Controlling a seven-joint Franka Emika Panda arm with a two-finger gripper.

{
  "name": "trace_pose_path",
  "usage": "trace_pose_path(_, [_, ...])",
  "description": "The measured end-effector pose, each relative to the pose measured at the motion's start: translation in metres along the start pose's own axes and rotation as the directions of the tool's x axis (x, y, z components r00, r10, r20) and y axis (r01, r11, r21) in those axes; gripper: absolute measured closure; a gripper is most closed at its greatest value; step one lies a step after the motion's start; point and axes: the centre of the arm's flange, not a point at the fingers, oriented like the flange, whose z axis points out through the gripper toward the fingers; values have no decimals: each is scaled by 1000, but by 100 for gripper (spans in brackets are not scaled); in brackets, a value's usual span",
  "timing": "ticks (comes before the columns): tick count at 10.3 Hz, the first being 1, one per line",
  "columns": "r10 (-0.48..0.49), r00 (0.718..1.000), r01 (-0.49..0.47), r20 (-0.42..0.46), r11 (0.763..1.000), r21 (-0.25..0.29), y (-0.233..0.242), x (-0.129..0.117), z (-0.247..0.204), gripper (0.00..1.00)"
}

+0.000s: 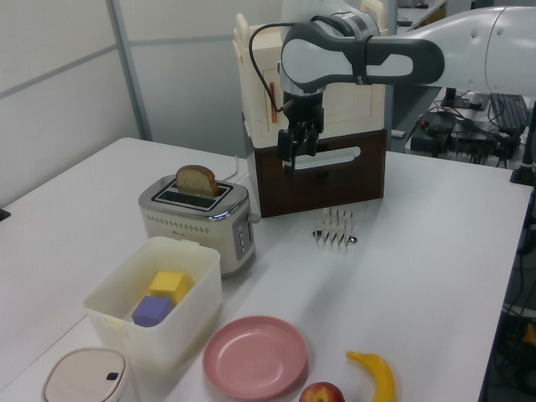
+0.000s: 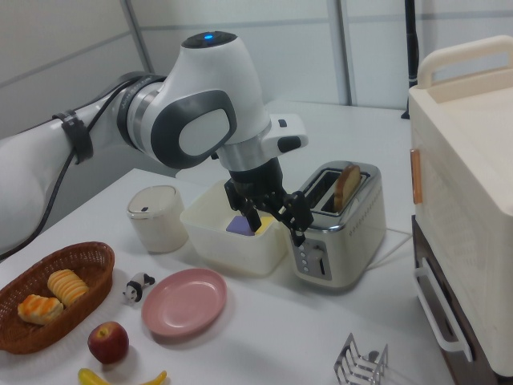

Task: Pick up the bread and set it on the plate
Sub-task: 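Move the open gripper toward the silver toaster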

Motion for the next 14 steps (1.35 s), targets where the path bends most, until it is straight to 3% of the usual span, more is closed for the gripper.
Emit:
trace_pose_path(12, [-17, 1000, 17, 9, 1000, 4, -3, 0, 3, 0])
trace_pose_path(14, [-15, 999, 15, -50, 1000, -7, -2, 8, 2, 0])
